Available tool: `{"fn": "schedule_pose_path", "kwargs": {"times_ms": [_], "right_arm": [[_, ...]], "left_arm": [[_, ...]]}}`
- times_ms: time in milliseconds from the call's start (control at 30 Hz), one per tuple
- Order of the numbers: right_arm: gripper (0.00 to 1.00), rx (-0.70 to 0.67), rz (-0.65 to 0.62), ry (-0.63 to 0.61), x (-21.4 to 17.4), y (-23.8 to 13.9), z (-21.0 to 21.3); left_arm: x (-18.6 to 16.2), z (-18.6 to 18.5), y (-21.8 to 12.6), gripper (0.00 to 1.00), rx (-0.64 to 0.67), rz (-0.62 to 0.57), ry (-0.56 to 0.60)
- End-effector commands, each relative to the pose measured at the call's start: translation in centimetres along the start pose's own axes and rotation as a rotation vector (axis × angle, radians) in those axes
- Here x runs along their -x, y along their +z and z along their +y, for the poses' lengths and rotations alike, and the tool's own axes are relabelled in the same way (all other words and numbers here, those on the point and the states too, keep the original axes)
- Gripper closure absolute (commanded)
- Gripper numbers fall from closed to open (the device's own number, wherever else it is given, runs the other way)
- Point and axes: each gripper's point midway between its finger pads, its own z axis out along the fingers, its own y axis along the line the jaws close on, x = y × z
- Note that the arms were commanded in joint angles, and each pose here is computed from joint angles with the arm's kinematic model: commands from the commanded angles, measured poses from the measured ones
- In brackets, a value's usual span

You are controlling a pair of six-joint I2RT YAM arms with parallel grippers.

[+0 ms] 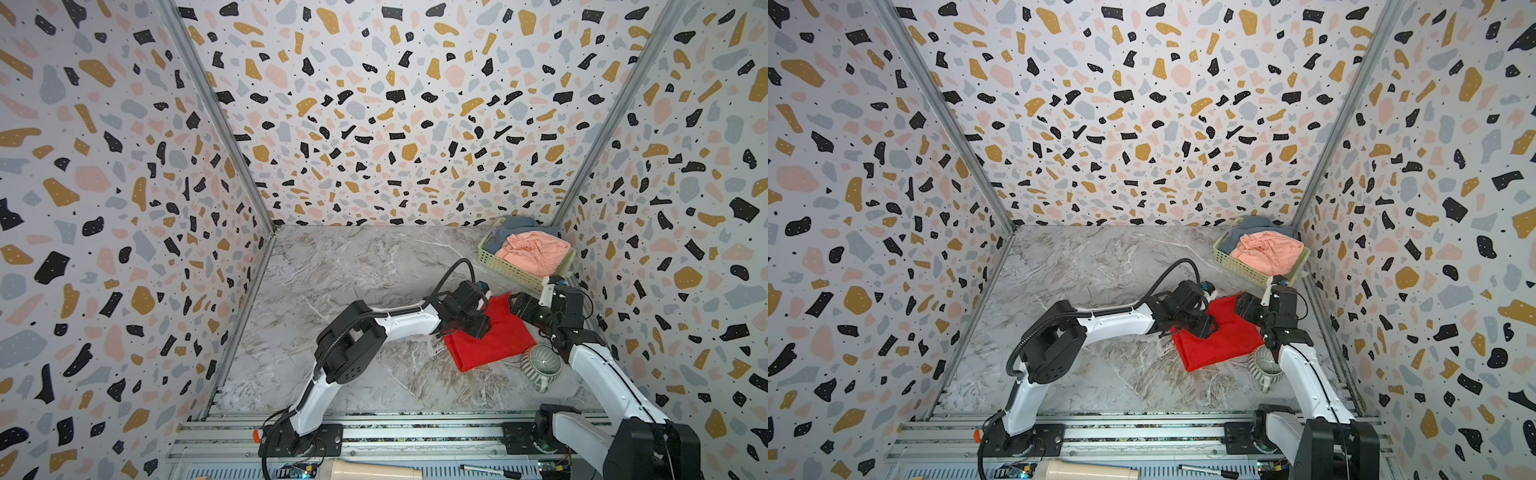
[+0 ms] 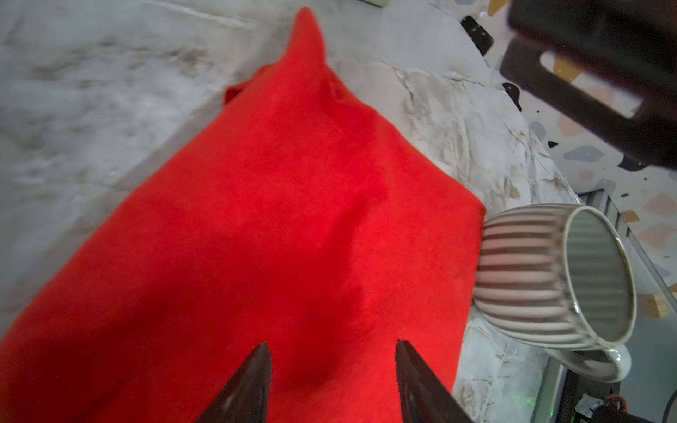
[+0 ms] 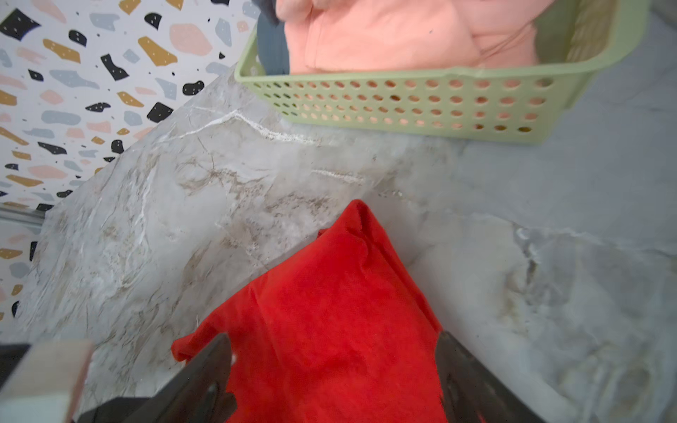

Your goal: Fold and stack the t-shirts

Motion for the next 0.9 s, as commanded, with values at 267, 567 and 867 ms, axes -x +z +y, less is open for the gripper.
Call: {"fn": "schedule_pose_path", "kwargs": {"times_ms": [267,567,867], "right_arm": [[0.01,-0.07,-0.205,0.032,6.0,-4.6,-2.0],[0.01,0.024,-0.222,0.045,6.7,-4.3,-0.5],[0.01,0.109,-0.228,0.055,7.3,-4.1,1.0]], "left_arm": [[-5.3,10.2,2.6,0.44,0.303,0.075,-0.208],[-11.3,26.2,-10.1,0.44,0.576,-0.057,-0.624],[-19.5,34.0,-24.4,0.43,0.841,-0.182,-0.896]]}}
